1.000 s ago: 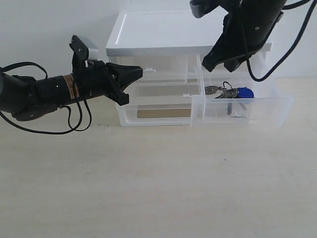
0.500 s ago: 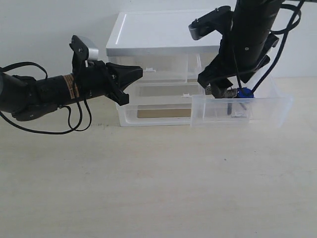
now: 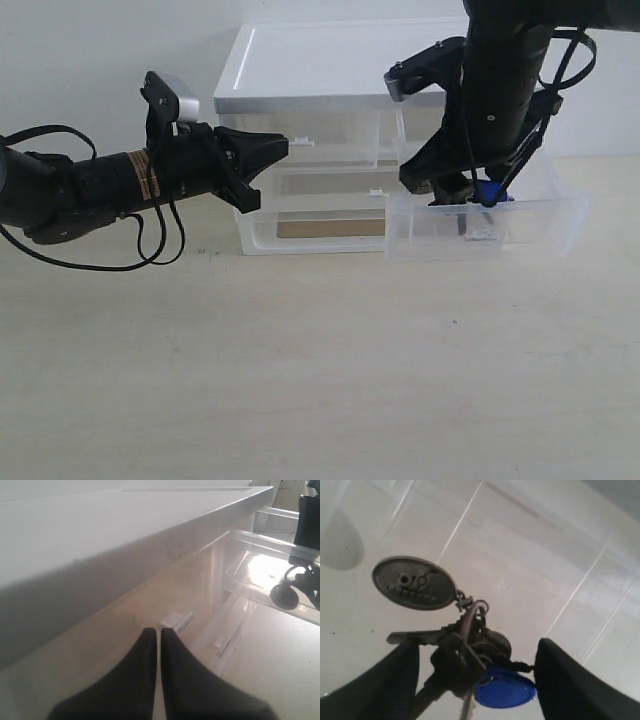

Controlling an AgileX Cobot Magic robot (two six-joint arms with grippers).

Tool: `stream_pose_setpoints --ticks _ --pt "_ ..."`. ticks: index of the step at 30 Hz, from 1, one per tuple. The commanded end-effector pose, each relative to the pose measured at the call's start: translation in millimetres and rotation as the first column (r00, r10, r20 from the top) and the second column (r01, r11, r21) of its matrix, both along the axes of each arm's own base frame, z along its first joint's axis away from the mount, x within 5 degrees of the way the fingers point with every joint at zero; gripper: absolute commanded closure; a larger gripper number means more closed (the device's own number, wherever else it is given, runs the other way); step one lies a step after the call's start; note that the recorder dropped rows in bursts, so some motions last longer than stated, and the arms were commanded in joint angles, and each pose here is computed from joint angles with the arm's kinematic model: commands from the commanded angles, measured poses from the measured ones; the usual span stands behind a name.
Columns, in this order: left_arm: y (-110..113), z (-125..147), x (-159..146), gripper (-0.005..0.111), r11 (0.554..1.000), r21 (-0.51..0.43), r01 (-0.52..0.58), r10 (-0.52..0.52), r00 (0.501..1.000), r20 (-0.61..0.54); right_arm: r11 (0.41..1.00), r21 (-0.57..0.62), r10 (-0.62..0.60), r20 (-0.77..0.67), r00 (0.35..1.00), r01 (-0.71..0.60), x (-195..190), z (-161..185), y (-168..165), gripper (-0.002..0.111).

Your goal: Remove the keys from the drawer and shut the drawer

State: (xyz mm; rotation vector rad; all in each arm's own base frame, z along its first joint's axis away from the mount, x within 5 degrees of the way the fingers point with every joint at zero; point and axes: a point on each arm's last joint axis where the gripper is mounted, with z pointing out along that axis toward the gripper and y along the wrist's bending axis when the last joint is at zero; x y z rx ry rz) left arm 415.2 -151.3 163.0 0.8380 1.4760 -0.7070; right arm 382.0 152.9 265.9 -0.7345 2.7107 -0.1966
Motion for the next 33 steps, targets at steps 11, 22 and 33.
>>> stream_pose_setpoints --ticks 11,22,33 --pt "12.1 -1.2 15.9 0.102 0.986 -0.011 -0.168 0.167 0.984 -0.058 0.998 -0.020 0.059 0.021 0.998 -0.059 6.7 -7.5 0.7 0.108" --pt "12.0 -1.0 15.8 0.102 0.986 -0.013 -0.167 0.166 0.984 -0.057 0.997 0.017 0.077 0.156 0.985 -0.080 -1.6 31.3 -3.2 0.109" --pt "12.0 -1.0 15.8 0.102 0.986 -0.013 -0.167 0.166 0.984 -0.057 0.994 0.053 0.072 0.297 0.952 -0.092 -22.6 82.2 -13.3 0.109"
